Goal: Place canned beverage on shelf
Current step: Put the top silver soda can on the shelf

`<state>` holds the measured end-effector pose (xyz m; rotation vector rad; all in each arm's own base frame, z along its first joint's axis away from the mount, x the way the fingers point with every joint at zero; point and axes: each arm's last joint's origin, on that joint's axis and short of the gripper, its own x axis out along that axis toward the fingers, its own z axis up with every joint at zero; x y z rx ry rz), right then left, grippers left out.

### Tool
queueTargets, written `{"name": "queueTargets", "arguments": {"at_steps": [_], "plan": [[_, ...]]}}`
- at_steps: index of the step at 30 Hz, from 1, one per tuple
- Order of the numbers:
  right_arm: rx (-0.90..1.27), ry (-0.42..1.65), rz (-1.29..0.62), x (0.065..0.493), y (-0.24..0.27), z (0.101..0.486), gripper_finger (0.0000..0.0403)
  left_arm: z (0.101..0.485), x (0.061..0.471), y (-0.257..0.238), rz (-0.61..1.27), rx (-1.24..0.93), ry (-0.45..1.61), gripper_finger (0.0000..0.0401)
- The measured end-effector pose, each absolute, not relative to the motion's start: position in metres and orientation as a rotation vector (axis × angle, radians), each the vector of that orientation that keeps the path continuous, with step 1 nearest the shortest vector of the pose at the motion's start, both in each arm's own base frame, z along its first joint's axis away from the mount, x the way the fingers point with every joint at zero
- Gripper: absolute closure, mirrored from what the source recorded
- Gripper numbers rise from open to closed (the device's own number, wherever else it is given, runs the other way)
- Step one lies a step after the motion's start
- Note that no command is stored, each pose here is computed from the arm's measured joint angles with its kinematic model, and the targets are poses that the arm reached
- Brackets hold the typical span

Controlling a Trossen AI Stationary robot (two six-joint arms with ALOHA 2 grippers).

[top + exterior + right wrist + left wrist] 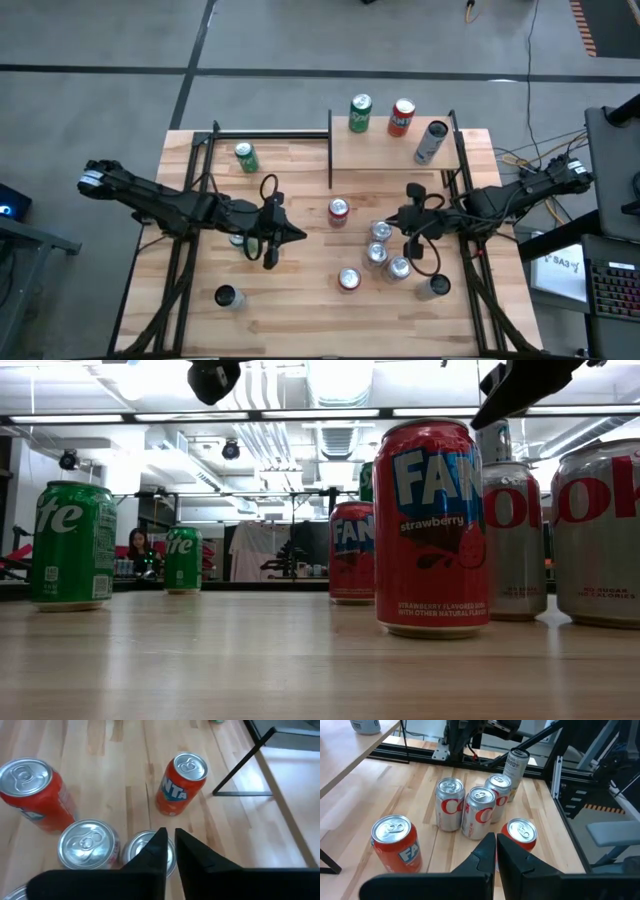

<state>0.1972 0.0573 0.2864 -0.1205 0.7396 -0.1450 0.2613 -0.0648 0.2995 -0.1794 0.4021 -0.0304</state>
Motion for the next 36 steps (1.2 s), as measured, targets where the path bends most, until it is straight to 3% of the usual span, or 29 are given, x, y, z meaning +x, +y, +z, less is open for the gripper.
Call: {"name": "queueTargets", "arguments": {"at_steps": [19,25,36], "plan": [[-0.048,0.804,-0.186,0.192,0.056,0.281,0.0119,0.300,0.261,-0.065,-0.031,-0.180,0.400,0.0401],[-0.052,0.832,-0.170,0.196,0.058,0.276,0.0087,0.299,0.261,-0.065,-0.031,-0.180,0.400,0.0401],[-0.107,0.993,-0.141,0.213,0.062,0.250,0.0083,0.299,0.261,-0.065,-0.031,-0.176,0.400,0.0401]]}}
